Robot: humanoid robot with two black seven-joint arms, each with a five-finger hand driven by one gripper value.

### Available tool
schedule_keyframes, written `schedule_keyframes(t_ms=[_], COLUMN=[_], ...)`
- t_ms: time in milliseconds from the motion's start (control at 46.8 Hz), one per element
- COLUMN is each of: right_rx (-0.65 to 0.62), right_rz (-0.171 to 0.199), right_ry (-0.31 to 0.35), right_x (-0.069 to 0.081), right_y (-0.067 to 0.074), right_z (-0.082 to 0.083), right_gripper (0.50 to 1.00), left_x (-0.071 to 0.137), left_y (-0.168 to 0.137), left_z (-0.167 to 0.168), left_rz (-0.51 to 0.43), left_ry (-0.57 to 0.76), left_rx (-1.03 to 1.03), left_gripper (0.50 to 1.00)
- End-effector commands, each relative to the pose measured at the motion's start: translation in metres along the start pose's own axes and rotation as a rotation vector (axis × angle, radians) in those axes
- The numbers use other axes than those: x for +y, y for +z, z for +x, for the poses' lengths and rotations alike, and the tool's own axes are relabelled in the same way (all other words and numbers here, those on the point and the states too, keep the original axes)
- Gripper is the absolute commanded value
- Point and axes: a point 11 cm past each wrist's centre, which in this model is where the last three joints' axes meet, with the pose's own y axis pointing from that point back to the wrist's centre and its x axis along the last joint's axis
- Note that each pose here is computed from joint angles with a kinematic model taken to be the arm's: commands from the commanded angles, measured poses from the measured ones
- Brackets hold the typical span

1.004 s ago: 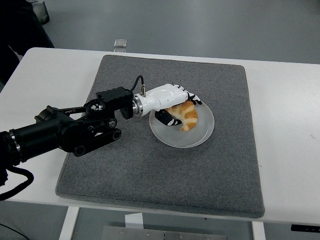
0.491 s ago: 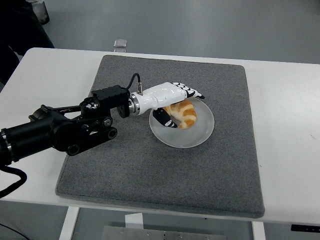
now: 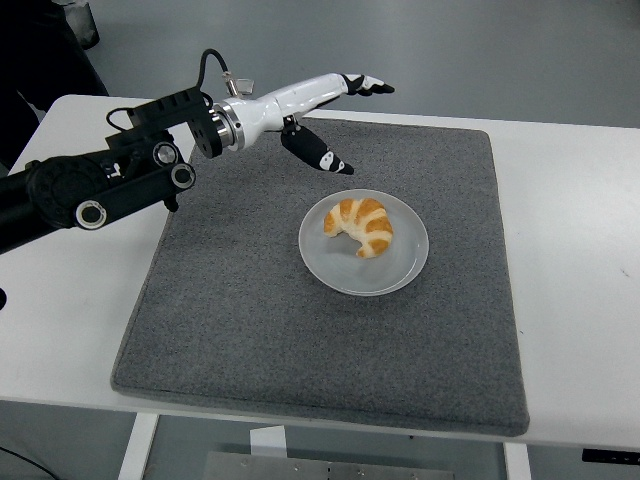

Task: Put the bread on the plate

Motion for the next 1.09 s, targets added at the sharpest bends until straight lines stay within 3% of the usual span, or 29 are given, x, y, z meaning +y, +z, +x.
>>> schedule_keyframes(t_ms=[0,321,662,1068], right_rx=[0.000,0.000,0.000,0.000], right_rz=[0.000,0.000,0.000,0.000], right_ry=[0.000,0.000,0.000,0.000], right_x=[0.000,0.000,0.000,0.000], right_y=[0.000,0.000,0.000,0.000], right_z=[0.000,0.000,0.000,0.000], right_gripper=[0.952,0.952,0.952,0.952], left_x=[0.006,0.038,0.088,0.118], left_y=[-0.001,-0.018,-0.069,-0.123], left_z=[0.020,0.081,0.131,0.094], left_rz=[0.012,0.028,-0.031,-0.009], left_ry=[0.023,0.150,0.220,0.289], left_rx=[0.105,0.373,0.842,1.114], left_gripper=[0.994,0.996,0.996,0.996])
